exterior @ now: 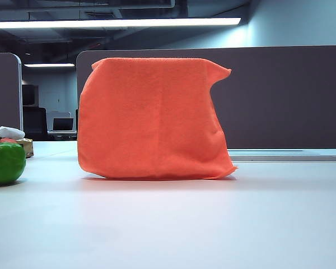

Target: Pick up the cloth from the table and use it to cover the mirror.

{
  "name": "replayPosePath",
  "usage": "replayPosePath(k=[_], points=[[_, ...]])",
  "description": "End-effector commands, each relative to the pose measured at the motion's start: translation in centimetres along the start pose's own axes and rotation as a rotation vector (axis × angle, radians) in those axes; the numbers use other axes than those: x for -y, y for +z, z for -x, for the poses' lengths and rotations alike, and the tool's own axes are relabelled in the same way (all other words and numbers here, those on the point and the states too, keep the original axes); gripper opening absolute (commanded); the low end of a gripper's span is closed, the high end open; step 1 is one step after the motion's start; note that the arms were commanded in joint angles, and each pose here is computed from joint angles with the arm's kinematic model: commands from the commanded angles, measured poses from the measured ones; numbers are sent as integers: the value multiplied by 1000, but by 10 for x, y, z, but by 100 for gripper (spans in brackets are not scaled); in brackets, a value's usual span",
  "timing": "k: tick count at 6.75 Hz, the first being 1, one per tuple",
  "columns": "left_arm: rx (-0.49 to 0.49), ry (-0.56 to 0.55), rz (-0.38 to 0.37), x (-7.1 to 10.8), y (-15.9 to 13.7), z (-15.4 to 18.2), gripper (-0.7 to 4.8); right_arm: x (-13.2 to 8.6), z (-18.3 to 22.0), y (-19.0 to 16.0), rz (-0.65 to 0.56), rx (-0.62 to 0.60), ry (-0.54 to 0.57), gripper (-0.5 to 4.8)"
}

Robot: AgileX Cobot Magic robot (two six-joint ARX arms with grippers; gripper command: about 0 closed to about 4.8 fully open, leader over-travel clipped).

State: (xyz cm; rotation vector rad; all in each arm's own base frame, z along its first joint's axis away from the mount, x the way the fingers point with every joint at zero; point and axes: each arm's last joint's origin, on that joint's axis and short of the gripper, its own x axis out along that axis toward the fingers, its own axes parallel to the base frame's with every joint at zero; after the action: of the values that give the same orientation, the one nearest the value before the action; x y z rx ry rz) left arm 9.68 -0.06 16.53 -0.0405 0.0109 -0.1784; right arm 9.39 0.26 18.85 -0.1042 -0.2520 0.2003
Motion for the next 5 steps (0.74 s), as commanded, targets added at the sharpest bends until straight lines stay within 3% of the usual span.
replayPosePath(k=[1, 5], points=[[10, 10, -39, 12, 1, -2, -6, -6, -1, 2, -1, 14, -43, -6], [27, 13, -69, 13, 3, -2, -6, 1, 0, 1, -2, 4, -120, -5]])
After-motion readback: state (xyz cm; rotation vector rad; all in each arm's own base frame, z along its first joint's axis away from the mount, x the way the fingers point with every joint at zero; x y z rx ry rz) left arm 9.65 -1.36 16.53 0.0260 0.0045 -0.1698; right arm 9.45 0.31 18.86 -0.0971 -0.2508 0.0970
